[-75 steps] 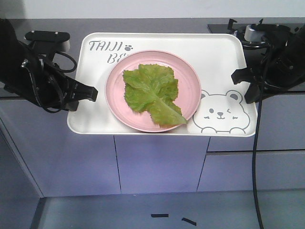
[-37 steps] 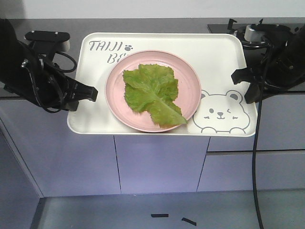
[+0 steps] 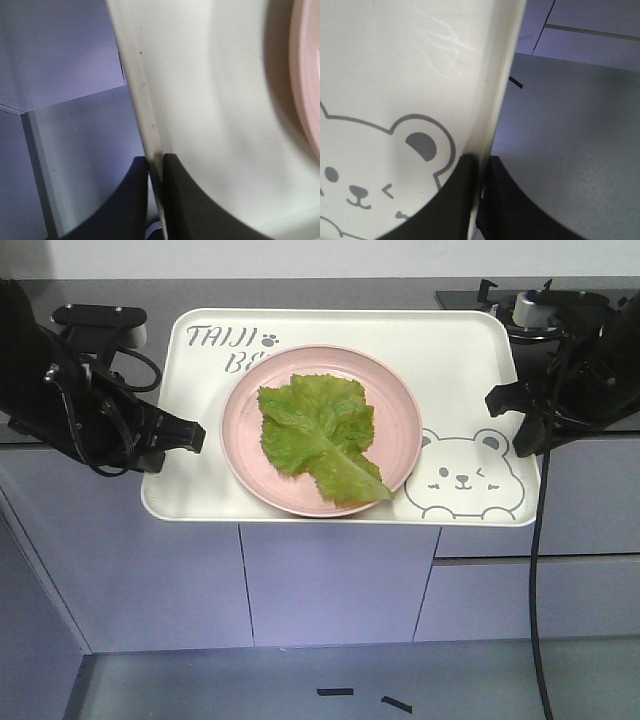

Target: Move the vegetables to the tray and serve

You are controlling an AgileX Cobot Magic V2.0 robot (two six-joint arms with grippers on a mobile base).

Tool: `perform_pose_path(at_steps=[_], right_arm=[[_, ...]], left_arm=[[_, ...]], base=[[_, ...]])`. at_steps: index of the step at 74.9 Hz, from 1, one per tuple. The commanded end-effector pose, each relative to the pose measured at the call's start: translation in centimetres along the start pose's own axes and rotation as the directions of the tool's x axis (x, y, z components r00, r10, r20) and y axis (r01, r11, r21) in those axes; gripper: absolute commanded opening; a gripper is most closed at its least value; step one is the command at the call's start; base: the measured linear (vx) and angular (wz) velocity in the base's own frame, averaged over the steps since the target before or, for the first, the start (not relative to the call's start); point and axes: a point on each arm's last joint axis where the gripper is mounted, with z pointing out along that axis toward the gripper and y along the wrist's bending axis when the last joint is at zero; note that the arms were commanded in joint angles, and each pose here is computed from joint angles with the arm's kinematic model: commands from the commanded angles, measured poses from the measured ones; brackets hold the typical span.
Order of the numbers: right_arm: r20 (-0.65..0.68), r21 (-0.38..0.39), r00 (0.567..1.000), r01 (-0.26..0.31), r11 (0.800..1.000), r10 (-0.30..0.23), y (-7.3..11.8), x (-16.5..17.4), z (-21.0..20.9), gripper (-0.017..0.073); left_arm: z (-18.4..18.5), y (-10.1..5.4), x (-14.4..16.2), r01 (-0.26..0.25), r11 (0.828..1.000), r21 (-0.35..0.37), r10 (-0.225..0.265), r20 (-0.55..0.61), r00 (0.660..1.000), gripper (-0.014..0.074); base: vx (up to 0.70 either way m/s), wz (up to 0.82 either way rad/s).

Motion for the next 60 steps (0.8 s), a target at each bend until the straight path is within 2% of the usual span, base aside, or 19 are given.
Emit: perform_pose_path(at_steps=[1,60], right_arm=[[0.118,-0.081,0.993,0.027,0.996,-0.018,1.66,-0.34,-2.58,-0.0006],[0.118,-0.081,0.993,0.027,0.996,-0.018,1.66,-0.34,-2.58,-0.0006]], left_arm=[[-2.64,-1.42,-0.96,-0.009,0.994,0.107,-0.008,0.150,0.989,-0.0006],[-2.64,-1.42,-0.96,-0.009,0.994,0.107,-0.008,0.150,0.989,-0.0006]], base=[[0.00,0.00],[0.00,0.00]])
